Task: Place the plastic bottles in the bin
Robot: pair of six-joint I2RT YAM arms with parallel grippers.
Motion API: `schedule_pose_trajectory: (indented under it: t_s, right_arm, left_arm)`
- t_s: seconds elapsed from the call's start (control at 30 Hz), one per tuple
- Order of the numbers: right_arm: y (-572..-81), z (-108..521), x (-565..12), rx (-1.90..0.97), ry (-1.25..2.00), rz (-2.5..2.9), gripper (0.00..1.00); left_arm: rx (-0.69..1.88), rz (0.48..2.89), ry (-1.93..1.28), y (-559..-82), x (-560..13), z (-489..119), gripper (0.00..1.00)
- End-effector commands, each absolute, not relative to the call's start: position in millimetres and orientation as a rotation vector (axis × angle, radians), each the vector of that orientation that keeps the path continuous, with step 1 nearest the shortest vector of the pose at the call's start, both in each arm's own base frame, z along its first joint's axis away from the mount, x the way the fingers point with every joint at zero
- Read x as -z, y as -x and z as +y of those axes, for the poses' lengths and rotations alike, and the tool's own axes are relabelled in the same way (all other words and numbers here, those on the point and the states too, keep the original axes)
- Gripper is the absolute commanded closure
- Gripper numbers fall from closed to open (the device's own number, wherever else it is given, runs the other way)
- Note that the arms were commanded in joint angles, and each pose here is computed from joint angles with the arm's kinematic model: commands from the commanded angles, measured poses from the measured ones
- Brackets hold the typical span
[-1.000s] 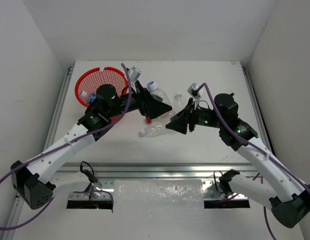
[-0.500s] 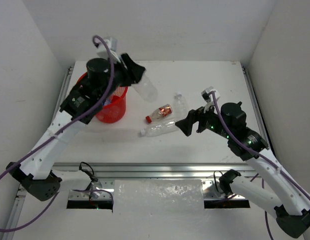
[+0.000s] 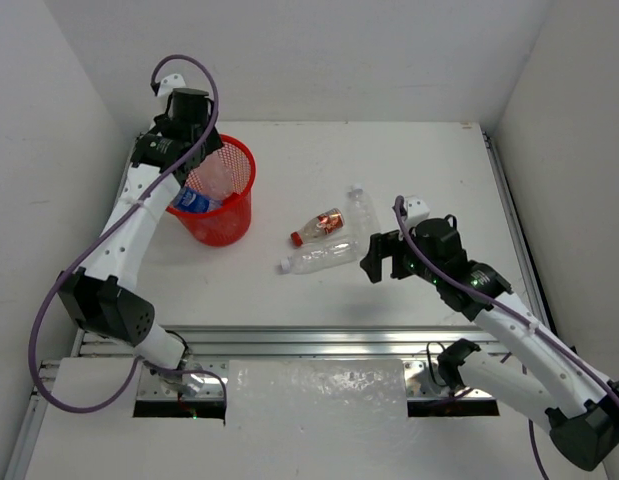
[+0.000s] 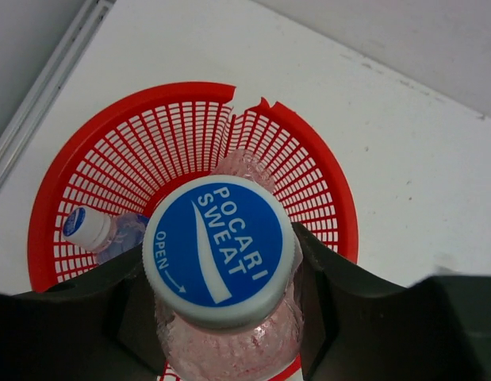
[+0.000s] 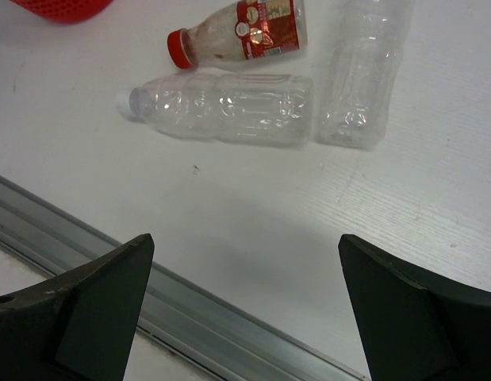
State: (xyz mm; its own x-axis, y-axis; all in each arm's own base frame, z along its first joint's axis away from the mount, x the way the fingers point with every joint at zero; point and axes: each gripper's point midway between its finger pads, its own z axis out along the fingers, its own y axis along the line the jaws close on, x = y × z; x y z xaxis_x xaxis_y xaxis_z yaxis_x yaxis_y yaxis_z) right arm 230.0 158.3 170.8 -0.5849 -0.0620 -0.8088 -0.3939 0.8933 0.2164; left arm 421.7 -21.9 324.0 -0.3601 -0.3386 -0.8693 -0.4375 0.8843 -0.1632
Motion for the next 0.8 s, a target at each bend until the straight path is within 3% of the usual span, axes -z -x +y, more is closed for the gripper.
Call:
schedule_pose_trajectory:
  t_s: [0.0,0.03,0.1,0.13,0.17,0.3,0.5,0.6,0.77]
  right_arm:
    - [-237,168,-171,-0.511,0.325,2.136,0.01]
    - [-237,169,-169,-0.516,0.327,2.139,0.01]
    - [-237,171,-166,-0.524,0.326,2.144,0.01]
    - [-238,171,-161,-0.52,0.326,2.157,0.01]
    - [-239,172,-159,-0.52,0.325,2.162,0.01]
    - [-243,183,-154,-0.547,0.368,2.184,0.01]
    - [-282,171,-140,-0.428,0.301,2.277,0.01]
    - [-320,141,-137,-0.386,0.156,2.303,0.01]
    - [-366,135,-119,-0.259,0.236,2.359,0.02]
  left_arm:
    - [-0.057,1.922,0.572,-433,-341,-21,0.89]
    - [-0.056,1.927,0.571,-435,-339,-22,0.84]
    - [-0.039,1.944,0.563,-440,-332,-27,0.6]
    - [-0.021,1.954,0.557,-441,-328,-30,0.47]
    - [-0.012,1.954,0.564,-441,-326,-30,0.28]
    - [0.055,1.956,0.547,-440,-330,-40,0.0]
    - [0.12,1.868,0.515,-409,-378,-38,0.0]
    - [0.145,1.802,0.488,-363,-408,-30,0.0]
    - [0.209,1.809,0.425,-305,-379,-32,0.0]
